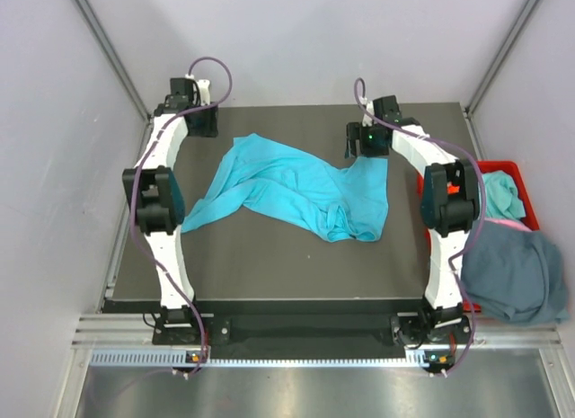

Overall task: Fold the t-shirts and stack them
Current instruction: Flatten the tshirt out

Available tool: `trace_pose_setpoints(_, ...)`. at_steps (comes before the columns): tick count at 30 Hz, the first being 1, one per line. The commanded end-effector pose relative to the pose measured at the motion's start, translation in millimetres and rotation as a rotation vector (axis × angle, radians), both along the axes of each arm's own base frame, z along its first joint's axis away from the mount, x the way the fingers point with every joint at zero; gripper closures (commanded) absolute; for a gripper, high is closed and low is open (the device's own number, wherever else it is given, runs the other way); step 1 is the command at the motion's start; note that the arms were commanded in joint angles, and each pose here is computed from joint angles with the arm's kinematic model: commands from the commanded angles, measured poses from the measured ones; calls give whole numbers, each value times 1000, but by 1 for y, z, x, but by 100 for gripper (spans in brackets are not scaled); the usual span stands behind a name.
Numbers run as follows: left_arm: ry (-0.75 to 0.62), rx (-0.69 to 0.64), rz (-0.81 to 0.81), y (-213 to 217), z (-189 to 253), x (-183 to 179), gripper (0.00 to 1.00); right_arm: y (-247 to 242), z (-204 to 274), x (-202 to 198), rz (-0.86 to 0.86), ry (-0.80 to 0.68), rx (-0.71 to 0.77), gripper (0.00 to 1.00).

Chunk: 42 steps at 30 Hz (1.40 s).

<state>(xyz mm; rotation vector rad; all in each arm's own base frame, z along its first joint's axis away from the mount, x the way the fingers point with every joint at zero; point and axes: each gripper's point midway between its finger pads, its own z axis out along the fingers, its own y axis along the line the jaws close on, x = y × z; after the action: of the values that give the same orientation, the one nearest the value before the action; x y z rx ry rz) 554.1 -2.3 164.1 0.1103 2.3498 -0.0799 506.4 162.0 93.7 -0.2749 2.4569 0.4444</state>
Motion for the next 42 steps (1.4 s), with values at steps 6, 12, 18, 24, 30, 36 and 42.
trace_pose_setpoints(6, -156, -140, -57, -22, -3, 80, 42, -80, -5, 26, -230, -14, -137, 23)
trace_pose_setpoints(12, -197, -210, -36, -28, -21, 106, 41, -104, -27, 21, -270, 46, -140, 23)
trace_pose_setpoints(18, -172, -263, -11, -33, -53, 117, 45, -102, -41, 17, -257, 78, -137, 23)
trace_pose_setpoints(24, -134, -266, -6, -34, -78, 116, 50, -97, -50, 15, -239, 106, -112, 24)
trace_pose_setpoints(30, -108, -272, -2, -35, -95, 116, 51, -97, -58, 17, -242, 117, -115, 24)
trace_pose_setpoints(36, -73, -306, 0, -39, -108, 111, 59, -97, -64, 18, -243, 128, -118, 23)
trace_pose_setpoints(42, -45, -324, -5, -43, -110, 100, 61, -97, -65, 21, -241, 127, -115, 23)
